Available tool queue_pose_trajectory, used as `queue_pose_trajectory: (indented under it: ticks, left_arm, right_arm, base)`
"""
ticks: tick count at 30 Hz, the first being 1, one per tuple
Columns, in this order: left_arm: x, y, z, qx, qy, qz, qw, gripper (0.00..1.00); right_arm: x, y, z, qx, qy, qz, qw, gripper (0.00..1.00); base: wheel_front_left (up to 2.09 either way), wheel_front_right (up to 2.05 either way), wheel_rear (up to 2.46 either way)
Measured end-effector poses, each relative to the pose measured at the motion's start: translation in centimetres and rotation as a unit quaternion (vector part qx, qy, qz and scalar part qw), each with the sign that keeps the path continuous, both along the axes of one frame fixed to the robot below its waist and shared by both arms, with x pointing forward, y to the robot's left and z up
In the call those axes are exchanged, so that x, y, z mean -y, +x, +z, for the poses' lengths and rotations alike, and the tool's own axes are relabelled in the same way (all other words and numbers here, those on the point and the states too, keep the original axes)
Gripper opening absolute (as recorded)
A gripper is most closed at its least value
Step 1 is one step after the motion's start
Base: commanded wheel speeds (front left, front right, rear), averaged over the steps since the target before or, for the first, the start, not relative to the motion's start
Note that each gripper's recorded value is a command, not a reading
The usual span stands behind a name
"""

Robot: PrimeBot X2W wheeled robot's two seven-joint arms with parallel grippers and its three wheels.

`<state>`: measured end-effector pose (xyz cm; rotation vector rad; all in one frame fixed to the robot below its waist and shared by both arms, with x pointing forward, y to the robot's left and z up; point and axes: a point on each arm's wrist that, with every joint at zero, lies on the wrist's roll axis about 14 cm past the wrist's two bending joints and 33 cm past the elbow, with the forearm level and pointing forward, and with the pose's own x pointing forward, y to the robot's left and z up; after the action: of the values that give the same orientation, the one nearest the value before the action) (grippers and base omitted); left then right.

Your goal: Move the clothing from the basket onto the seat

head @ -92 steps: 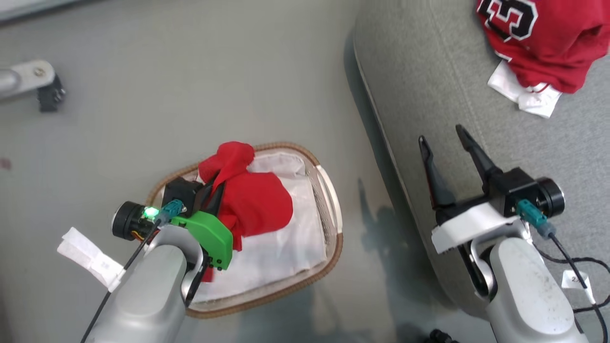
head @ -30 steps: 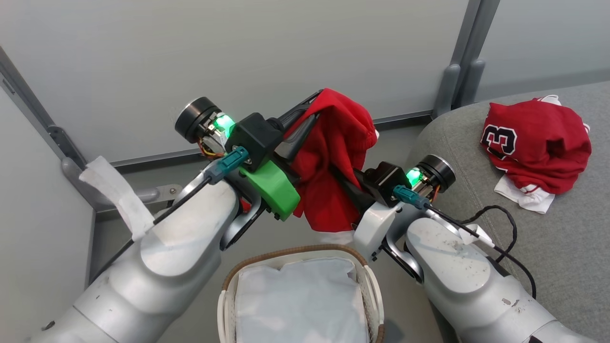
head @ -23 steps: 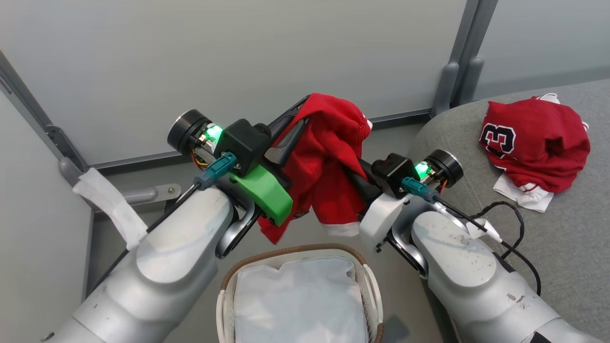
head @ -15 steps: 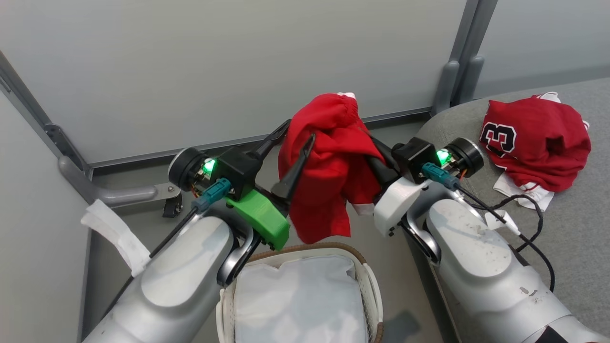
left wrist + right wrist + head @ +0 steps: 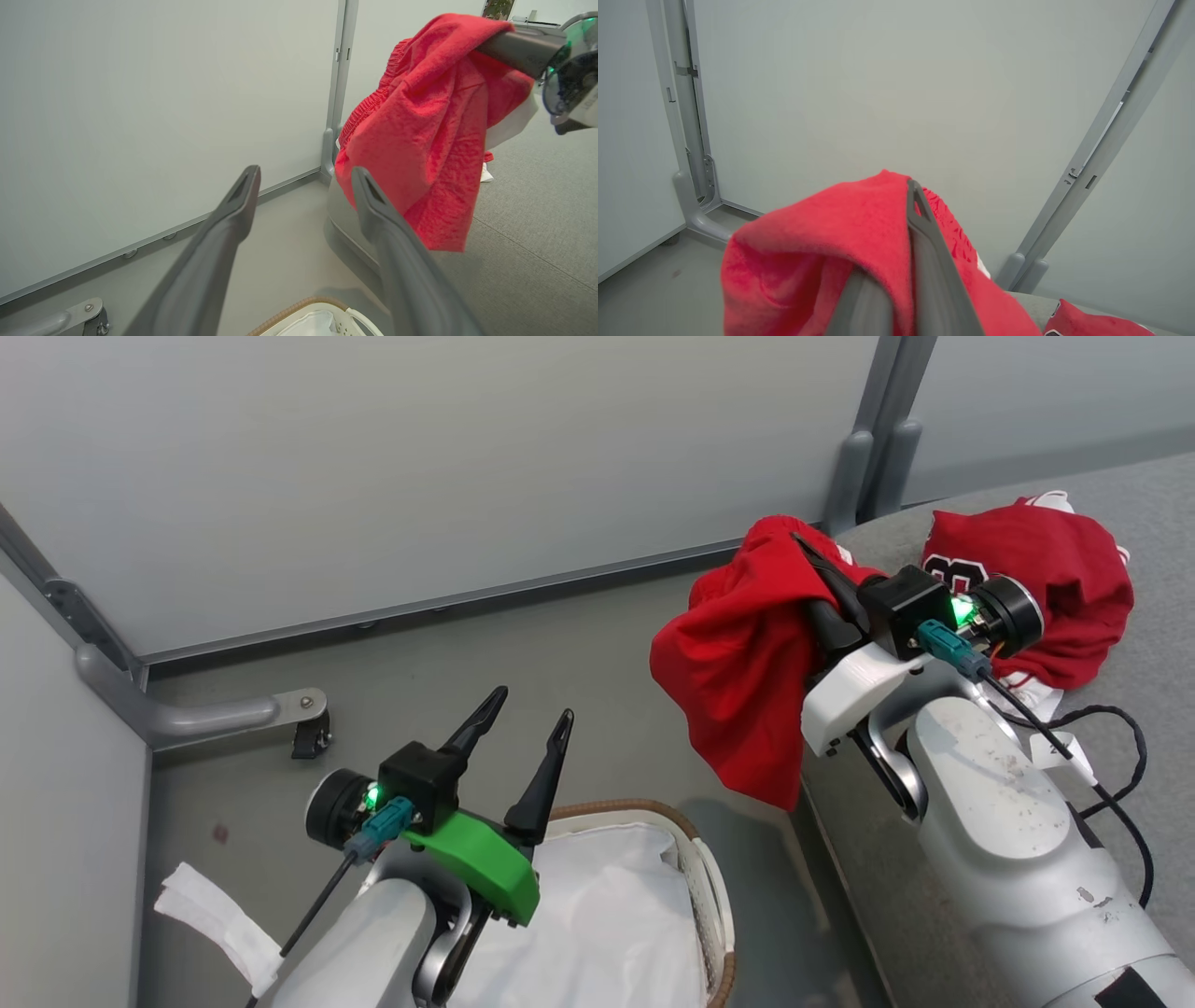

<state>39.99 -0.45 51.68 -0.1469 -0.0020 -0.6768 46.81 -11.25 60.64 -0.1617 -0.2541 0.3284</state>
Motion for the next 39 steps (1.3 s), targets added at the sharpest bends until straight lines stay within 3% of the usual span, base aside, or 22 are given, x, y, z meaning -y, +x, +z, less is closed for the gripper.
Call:
queue_pose_trajectory:
  ticks: [15,33,39]
  left_arm:
    - [4.3,-0.5,-2.0,-0.024,-0.017,-0.049,0.998,1.00]
    - [13.6,-2.3,-4.2,-0.050,-0.027,-0.189,0.980,1.00]
    - [14.0,-1.2,-5.1,-0.058,-0.035,-0.195,0.978,1.00]
  right_arm:
    - [6.9,-1.4,-1.5,-0.016,0.009,-0.088,0.996,0.00]
    - [19.1,-5.9,-4.5,-0.053,0.008,-0.253,0.966,0.00]
    - [22.5,-4.3,-1.4,-0.014,-0.024,-0.284,0.958,0.00]
  base:
    - [0.00,0.00,0.00]
    - [0.00,0.00,0.00]
    - [0.00,0.00,0.00]
